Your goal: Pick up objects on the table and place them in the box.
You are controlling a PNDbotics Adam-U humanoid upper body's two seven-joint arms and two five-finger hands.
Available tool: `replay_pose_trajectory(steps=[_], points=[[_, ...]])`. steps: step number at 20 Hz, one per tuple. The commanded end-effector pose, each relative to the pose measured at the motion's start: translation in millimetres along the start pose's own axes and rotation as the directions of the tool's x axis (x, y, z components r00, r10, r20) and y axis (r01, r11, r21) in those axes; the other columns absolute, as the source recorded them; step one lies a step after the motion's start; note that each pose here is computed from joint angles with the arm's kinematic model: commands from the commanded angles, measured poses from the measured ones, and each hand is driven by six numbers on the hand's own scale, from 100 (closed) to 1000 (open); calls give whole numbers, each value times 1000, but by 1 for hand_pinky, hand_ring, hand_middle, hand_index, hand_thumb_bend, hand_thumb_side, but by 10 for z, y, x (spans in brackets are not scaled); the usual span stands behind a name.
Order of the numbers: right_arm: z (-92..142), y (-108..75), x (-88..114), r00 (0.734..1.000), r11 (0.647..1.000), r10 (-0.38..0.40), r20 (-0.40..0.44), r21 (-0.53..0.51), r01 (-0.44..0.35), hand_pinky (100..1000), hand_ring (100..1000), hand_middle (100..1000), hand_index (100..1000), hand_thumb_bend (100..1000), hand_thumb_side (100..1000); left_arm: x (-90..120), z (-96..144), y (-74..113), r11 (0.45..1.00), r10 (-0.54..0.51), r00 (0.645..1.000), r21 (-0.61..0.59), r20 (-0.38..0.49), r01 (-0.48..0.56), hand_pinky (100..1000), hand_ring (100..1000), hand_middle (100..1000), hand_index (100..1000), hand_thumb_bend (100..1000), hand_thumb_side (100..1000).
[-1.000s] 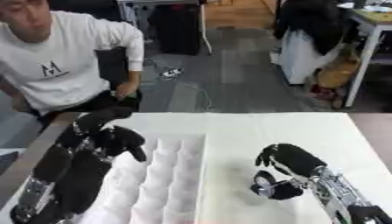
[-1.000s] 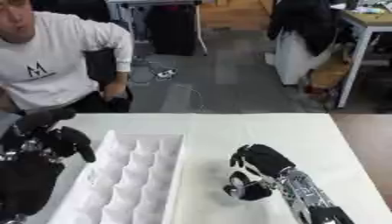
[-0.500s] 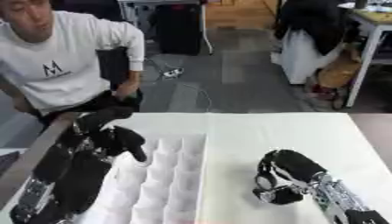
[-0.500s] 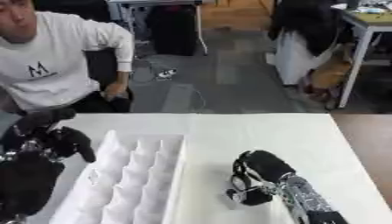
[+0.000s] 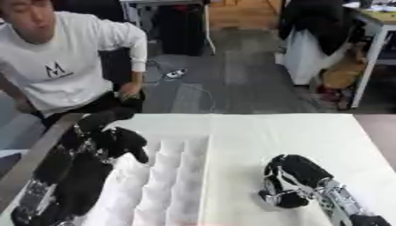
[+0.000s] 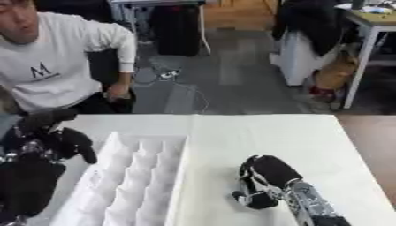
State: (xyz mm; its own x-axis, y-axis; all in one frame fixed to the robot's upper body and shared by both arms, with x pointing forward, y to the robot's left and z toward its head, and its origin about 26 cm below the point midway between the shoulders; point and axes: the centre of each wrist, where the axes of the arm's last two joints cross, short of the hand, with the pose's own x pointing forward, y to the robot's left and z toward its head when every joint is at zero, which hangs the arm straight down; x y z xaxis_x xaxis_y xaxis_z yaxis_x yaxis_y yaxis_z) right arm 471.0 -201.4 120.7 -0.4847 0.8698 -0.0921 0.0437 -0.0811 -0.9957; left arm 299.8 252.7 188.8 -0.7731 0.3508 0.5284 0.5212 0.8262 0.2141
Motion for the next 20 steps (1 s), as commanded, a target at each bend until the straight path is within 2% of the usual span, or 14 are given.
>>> replay_pose_trajectory(steps=[1, 9, 12, 16, 17, 18, 19, 20], points=[[-22, -124, -34, 1000, 999, -5, -17, -50, 4, 619, 457, 510, 716, 377, 533, 66, -51, 9, 1000, -16, 1000, -25, 16, 17, 565, 658, 836, 878, 251, 724], [27, -80, -96, 992, 999, -11, -127, -40, 6, 495, 410, 473, 739, 394, 641, 66, -50, 10, 999, -18, 1000, -27, 16, 19, 565, 659, 836, 878, 252, 724], [34, -55, -105, 986, 1000, 3, -169, -9, -5, 503, 415, 475, 739, 389, 663, 66, -49, 9, 999, -19, 1000, -28, 15, 19, 565, 659, 836, 878, 251, 725], [38, -51, -108, 981, 1000, 21, -193, 18, -18, 457, 385, 408, 642, 390, 698, 66, -49, 10, 999, -20, 1000, -28, 15, 20, 565, 659, 836, 878, 252, 724], [36, -53, -104, 981, 1000, 24, -194, 20, -20, 406, 359, 368, 591, 384, 686, 66, -50, 10, 999, -20, 1000, -28, 15, 20, 565, 659, 836, 878, 252, 725], [35, -57, -100, 981, 1000, 25, -194, 19, -21, 297, 311, 318, 527, 374, 653, 66, -50, 9, 999, -20, 1000, -29, 15, 20, 565, 658, 836, 877, 252, 725], [34, -71, -96, 981, 1000, 18, -195, 1, -19, 132, 232, 248, 442, 370, 604, 66, -49, 9, 999, -20, 1000, -28, 15, 20, 564, 658, 836, 877, 252, 725], [36, -75, -92, 981, 1000, 9, -194, -23, -13, 365, 341, 347, 561, 380, 675, 66, -49, 9, 999, -20, 1000, -28, 15, 20, 565, 659, 836, 878, 252, 725]])
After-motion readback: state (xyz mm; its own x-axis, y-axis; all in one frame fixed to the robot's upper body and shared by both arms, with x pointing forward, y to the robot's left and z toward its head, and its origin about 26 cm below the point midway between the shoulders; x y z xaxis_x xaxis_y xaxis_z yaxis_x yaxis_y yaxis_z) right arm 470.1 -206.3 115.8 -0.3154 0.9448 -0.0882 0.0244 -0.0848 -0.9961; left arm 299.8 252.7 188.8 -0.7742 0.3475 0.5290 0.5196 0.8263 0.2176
